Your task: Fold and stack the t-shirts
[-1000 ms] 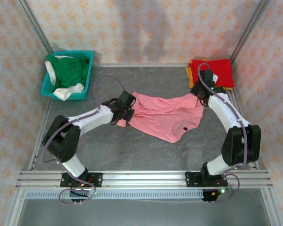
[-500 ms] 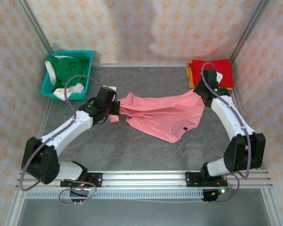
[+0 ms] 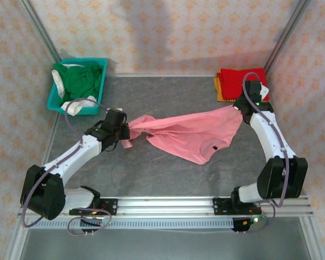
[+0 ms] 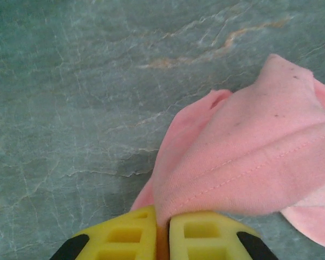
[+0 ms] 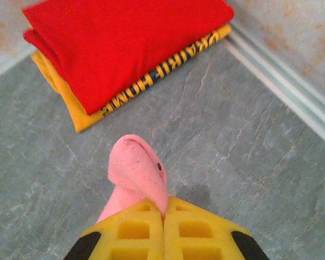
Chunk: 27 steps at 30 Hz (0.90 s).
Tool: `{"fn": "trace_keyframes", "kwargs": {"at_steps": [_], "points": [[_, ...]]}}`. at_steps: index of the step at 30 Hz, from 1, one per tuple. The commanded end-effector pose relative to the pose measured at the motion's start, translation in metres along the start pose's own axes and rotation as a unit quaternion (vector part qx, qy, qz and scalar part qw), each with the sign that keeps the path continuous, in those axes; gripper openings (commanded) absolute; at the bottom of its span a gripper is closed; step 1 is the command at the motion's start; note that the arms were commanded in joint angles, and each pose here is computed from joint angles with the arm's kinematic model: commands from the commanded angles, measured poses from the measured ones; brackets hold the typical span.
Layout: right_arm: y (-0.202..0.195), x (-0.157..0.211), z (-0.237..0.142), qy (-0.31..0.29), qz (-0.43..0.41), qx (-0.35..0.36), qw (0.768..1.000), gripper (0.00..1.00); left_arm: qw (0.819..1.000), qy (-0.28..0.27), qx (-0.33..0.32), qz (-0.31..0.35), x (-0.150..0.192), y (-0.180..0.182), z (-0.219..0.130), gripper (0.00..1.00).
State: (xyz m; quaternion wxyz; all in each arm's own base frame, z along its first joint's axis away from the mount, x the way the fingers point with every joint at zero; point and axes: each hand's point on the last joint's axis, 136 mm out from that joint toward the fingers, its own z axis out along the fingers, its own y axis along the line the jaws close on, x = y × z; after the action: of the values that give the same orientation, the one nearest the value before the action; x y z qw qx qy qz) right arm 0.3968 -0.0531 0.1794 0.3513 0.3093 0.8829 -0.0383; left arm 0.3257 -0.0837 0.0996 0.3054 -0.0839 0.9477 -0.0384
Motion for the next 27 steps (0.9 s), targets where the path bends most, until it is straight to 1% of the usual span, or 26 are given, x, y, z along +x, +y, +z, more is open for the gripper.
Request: {"fn": "trace_keyframes", "kwargs": {"at_steps": [1,3,5,6,8,9,12,13,14,16,19,22,24,27], "points": [[-0.002,0.008,0.016,0.014,0.010,0.008,1.000,0.00,1.000,-0.010,-0.021,-0.014,-0.003,0.010,0.013,0.21],[-0.003,0.009,0.021,0.019,0.007,0.014,1.000,0.00,1.000,-0.005,-0.025,-0.014,-0.002,0.011,0.019,0.21],[-0.003,0.010,0.026,0.021,0.008,0.018,1.000,0.00,0.999,-0.001,-0.028,-0.017,-0.001,0.013,0.025,0.25],[-0.004,0.010,0.028,0.022,0.009,0.020,1.000,0.00,0.999,0.003,-0.030,-0.019,0.000,0.015,0.027,0.23],[-0.003,0.012,0.031,0.025,0.009,0.021,0.999,0.00,0.999,0.008,-0.029,-0.021,0.001,0.016,0.033,0.09],[-0.004,0.013,0.032,0.027,0.008,0.023,0.999,0.00,0.999,0.009,-0.029,-0.022,0.002,0.017,0.035,0.07],[-0.005,0.014,0.035,0.030,0.008,0.027,0.999,0.00,0.999,0.020,-0.031,-0.022,0.004,0.017,0.041,0.07],[-0.004,0.014,0.035,0.030,0.007,0.027,0.999,0.00,0.999,0.023,-0.039,-0.026,0.005,0.020,0.041,0.11],[-0.004,0.014,0.034,0.030,0.006,0.025,0.999,0.00,0.998,0.022,-0.049,-0.032,0.004,0.024,0.040,0.19],[-0.003,0.013,0.032,0.030,0.006,0.021,0.999,0.00,0.997,0.014,-0.064,-0.045,0.002,0.030,0.033,0.29],[-0.001,0.013,0.027,0.030,0.005,0.012,0.999,0.00,0.995,-0.016,-0.064,-0.076,-0.001,0.036,0.015,0.47],[0.003,0.015,0.022,0.037,0.002,-0.006,0.999,0.00,0.992,-0.027,-0.070,-0.098,0.007,0.038,-0.004,0.49],[0.007,0.018,0.019,0.043,0.000,-0.020,0.999,0.00,0.995,-0.007,-0.065,-0.077,0.018,0.024,-0.011,0.46],[0.008,0.022,0.013,0.049,-0.003,-0.030,0.998,0.00,0.997,0.053,-0.037,-0.030,0.043,-0.014,-0.014,0.41]]}}
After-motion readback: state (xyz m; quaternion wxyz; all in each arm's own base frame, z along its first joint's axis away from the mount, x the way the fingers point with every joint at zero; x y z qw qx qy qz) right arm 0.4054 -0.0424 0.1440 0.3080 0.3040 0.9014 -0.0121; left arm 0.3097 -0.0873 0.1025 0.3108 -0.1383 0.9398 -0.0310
